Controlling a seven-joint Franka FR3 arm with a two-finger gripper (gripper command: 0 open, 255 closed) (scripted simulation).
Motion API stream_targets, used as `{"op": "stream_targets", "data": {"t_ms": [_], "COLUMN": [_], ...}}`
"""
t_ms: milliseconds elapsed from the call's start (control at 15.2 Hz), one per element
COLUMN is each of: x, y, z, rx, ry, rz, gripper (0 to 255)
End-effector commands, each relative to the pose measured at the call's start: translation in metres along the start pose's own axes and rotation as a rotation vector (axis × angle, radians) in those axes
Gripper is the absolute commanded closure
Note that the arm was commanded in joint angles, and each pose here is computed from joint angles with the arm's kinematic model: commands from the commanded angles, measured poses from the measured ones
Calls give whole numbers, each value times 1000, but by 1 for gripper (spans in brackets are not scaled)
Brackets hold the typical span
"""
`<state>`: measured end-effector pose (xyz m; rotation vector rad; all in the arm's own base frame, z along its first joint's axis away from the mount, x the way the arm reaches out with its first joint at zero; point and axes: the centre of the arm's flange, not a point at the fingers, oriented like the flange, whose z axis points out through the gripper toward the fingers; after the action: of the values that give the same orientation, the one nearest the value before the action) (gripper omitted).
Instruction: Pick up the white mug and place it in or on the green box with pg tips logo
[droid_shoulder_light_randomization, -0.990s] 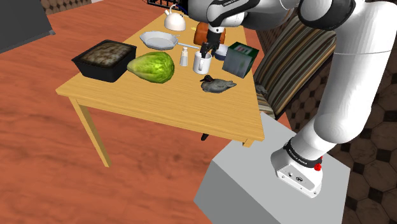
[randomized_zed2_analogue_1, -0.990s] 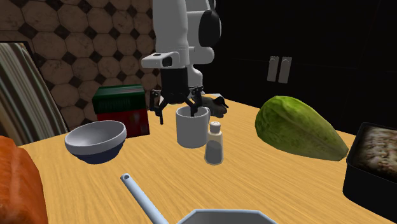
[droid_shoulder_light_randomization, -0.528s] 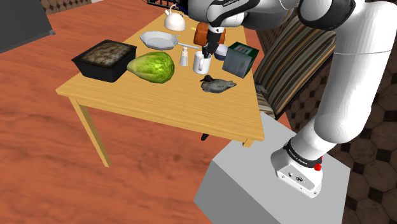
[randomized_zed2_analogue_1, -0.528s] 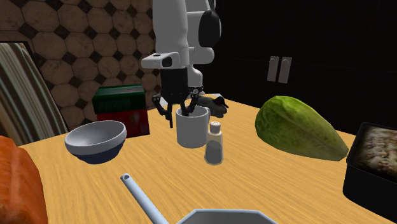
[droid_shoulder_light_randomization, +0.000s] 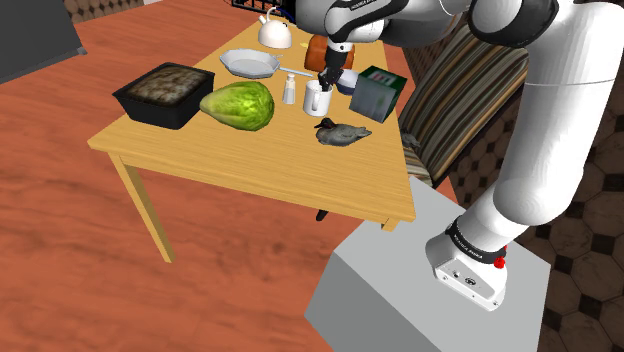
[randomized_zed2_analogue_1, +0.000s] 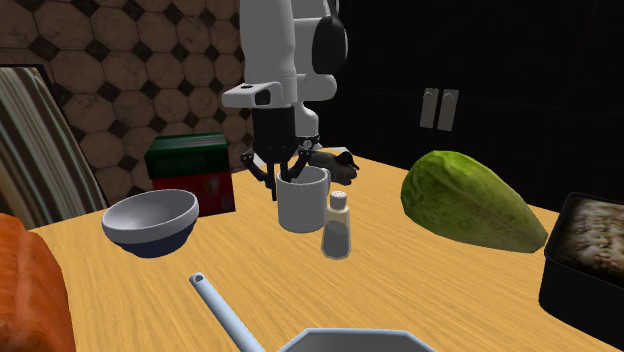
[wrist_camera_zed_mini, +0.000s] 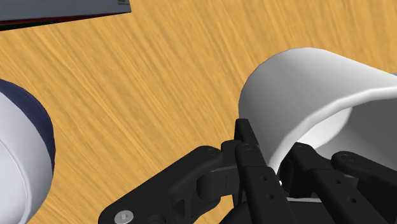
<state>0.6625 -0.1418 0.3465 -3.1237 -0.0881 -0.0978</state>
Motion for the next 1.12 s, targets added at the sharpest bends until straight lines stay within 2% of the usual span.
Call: {"op": "stream_targets", "data": {"t_ms": [0,1056], "x": [0,6], "y": [0,-1], "z": [-5,-89], "rx": [0,0], "ry": [0,0], "rz": [0,0], "gripper": [255,255]}}
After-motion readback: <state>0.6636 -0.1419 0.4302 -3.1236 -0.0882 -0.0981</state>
